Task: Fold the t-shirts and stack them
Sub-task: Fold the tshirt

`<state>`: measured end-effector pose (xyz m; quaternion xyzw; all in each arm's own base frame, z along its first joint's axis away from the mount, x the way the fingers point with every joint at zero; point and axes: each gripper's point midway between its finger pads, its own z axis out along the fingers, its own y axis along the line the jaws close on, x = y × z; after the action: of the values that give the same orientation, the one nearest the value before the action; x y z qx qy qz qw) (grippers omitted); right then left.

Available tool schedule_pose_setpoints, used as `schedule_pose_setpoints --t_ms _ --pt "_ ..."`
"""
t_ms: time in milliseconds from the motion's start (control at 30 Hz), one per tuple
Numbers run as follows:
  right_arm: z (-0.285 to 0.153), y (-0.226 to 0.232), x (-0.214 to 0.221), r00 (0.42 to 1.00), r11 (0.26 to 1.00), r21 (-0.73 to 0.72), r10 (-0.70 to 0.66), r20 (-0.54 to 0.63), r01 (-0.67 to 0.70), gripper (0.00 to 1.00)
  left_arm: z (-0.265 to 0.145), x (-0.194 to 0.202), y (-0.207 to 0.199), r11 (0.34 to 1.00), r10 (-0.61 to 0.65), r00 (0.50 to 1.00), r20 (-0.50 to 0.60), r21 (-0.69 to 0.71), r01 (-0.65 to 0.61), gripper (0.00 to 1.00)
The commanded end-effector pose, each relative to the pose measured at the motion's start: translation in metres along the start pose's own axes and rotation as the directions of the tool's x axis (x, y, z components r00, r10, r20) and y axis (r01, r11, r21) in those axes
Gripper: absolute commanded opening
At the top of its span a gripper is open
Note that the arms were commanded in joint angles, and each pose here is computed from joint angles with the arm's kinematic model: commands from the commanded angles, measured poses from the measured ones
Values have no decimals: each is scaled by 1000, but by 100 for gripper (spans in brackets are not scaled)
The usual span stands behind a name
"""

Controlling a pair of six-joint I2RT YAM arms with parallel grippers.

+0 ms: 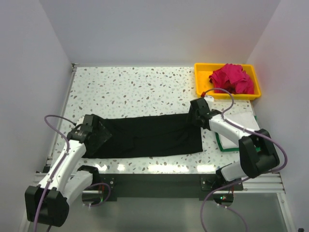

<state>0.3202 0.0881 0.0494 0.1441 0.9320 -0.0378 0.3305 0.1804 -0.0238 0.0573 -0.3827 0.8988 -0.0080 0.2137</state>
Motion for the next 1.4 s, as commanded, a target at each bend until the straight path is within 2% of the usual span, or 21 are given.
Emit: schedule_pose_setpoints --t_ms 0,33,133,233,367,400,467,600,667,733,900,1000,1033,1100,1133,1200,1233,1267,1300,1333,1367 --pt "-21 -18 -9 998 998 47 44 43 -46 87 -21 -14 -13 998 -14 999 43 69 11 100" --pt "-25 -21 -13 998 997 55 43 56 -46 99 -29 -23 -19 996 -19 998 68 85 13 100" --pt "-42 -20 -30 994 998 29 50 101 -53 99 -40 -37 -30 993 -17 994 111 121 4 100" --pt "-55 -7 -48 988 997 -55 58 145 -50 99 -47 -51 -52 981 -16 990 142 194 -12 100" --pt "-62 49 -55 989 944 -329 9 146 40 99 -42 -58 -87 952 2 990 138 304 -44 100" --pt "-57 67 -46 995 915 -400 -15 101 54 99 -32 -54 -93 949 17 993 114 310 -52 100" --pt "-52 89 -50 996 886 -460 -22 86 59 99 -11 -43 -103 943 50 997 57 327 -66 100" --pt "-19 90 -32 998 915 -400 -55 9 54 99 22 -37 -99 968 81 997 17 238 -82 100" --pt "-6 85 -20 997 930 -364 -69 -29 54 99 36 -43 -93 979 77 996 34 187 -82 100" --pt "3 77 -6 994 943 -328 -83 -64 57 99 52 -38 -88 985 92 996 -8 147 -90 100" --pt "11 58 31 988 954 -298 -84 -129 42 99 90 -40 -82 993 85 995 -52 90 -80 100" --pt "7 50 42 987 954 -299 -71 -142 26 99 114 -49 -92 993 99 993 -63 71 -95 100" --pt "5 49 46 987 953 -301 -63 -149 16 99 116 -68 -109 992 95 995 -26 85 -93 100" --pt "-3 40 62 982 956 -289 -12 -188 -43 99 143 -73 -116 992 124 991 -55 39 -122 100" --pt "-6 38 68 981 954 -293 -1 -196 -57 99 142 -98 -148 988 130 991 -25 90 -127 100" --pt "-20 36 87 977 950 -308 -7 -212 -60 99 176 -99 -170 981 169 984 -58 107 -162 100" --pt "-27 40 93 977 943 -328 -19 -213 -54 99 175 -122 -211 965 174 985 -21 205 -166 100" --pt "-36 46 109 972 936 -351 -50 -230 -35 99 205 -106 -218 960 196 976 -98 220 -171 100" --pt "-46 50 115 970 927 -374 -61 -235 -32 99 209 -106 -238 947 209 969 -130 275 -167 100" --pt "-52 54 122 968 918 -394 -71 -243 -32 99 195 -121 -292 887 247 963 -105 424 -181 100" --pt "-61 57 142 958 913 -406 -81 -276 -40 99 217 -111 -299 889 252 959 -130 422 -177 100"
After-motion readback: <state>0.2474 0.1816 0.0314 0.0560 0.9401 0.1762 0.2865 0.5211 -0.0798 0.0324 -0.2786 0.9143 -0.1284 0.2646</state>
